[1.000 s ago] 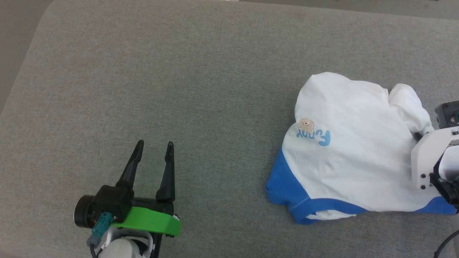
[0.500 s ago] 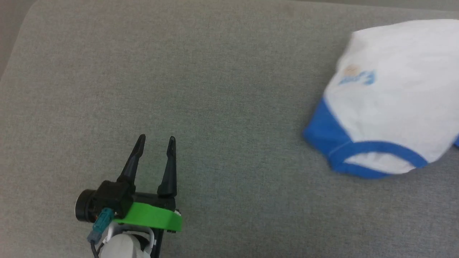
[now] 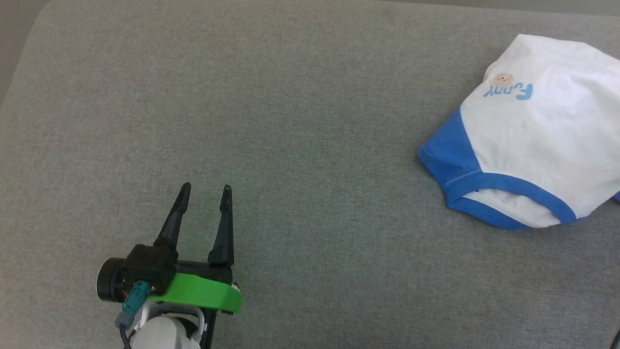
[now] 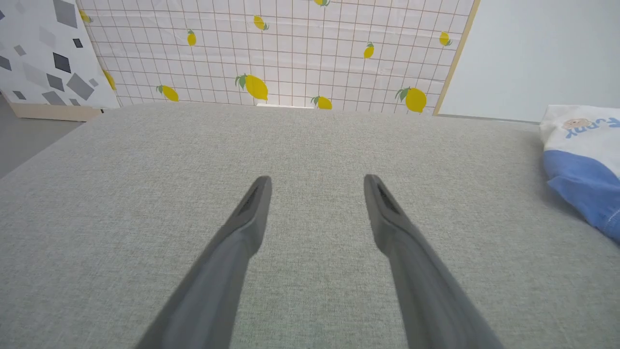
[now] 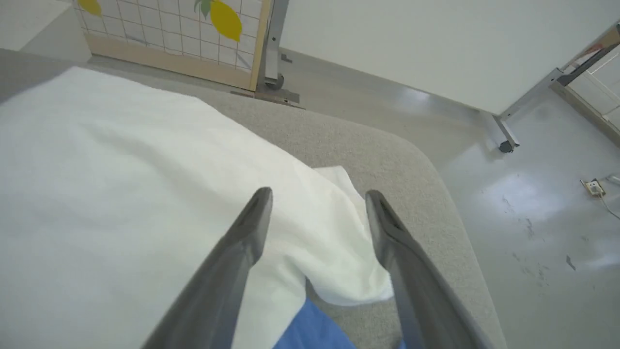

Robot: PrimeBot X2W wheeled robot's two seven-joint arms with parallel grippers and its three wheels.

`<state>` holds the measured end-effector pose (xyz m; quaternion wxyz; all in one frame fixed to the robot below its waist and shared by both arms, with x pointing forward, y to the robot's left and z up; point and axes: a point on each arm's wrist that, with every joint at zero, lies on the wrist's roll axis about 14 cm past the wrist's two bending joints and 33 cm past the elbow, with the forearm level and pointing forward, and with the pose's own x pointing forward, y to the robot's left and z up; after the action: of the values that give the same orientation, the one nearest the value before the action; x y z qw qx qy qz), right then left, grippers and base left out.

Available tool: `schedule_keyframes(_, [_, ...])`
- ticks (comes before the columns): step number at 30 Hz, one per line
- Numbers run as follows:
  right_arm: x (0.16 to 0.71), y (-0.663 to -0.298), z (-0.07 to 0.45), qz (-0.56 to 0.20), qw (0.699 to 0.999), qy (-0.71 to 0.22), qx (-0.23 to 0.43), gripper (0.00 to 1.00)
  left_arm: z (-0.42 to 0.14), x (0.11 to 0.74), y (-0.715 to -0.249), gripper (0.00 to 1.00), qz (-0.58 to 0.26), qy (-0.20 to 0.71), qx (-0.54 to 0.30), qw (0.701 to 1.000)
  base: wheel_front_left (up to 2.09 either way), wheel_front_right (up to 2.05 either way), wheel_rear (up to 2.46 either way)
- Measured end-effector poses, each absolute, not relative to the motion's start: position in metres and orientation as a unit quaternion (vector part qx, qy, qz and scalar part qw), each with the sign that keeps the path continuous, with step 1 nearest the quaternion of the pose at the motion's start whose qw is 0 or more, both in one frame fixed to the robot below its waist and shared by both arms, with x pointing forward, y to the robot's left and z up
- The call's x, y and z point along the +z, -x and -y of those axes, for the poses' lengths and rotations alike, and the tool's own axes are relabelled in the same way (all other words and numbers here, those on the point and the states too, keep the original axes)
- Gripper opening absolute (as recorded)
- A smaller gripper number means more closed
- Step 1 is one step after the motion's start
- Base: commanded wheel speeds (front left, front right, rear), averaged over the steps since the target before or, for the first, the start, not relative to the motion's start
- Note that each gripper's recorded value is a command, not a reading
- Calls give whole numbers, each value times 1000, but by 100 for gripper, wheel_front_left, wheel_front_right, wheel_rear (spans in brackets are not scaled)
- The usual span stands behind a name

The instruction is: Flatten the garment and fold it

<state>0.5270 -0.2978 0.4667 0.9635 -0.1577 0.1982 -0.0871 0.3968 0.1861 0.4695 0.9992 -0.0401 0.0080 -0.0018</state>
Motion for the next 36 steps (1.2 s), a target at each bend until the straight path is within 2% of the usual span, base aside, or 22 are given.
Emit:
schedule_keyframes(3, [490,-535,261,-151,980,125,-45,100,-183,475,-397,100,0,42,-6,999,0,0,0])
schedule_keyframes(8, [490,-519,186,-166,981,80,59,100,-179,482,-397,100,10,44,-13,999,0,0,0])
schedule_keyframes(11, [462,-491,153,-227,965,68,116,100,-178,484,-397,100,13,45,-15,999,0,0,0])
schedule_keyframes(17, [403,-446,129,-352,914,88,179,100,-180,480,-394,100,6,49,-9,999,0,0,0])
schedule_keyframes(24, [373,-441,110,-392,883,128,226,100,-190,470,-390,100,-10,51,9,999,0,0,0])
schedule_keyframes(25, [372,-443,107,-393,881,130,229,86,-191,469,-390,100,-12,51,11,999,0,0,0])
schedule_keyframes(26, [371,-445,103,-394,879,132,234,53,-192,467,-389,100,-15,50,14,999,0,0,0])
schedule_keyframes(27, [370,-447,100,-393,877,139,239,11,-193,466,-389,100,-16,50,15,998,0,0,0])
schedule_keyframes(28, [369,-447,97,-393,875,144,245,0,-194,466,-389,100,-17,50,16,998,0,0,0])
schedule_keyframes(33, [379,-440,68,-383,870,133,282,0,-196,472,-386,100,-9,50,21,998,0,0,0])
schedule_keyframes(36, [412,-414,26,-365,858,94,350,0,-194,485,-383,100,10,52,17,998,0,0,0])
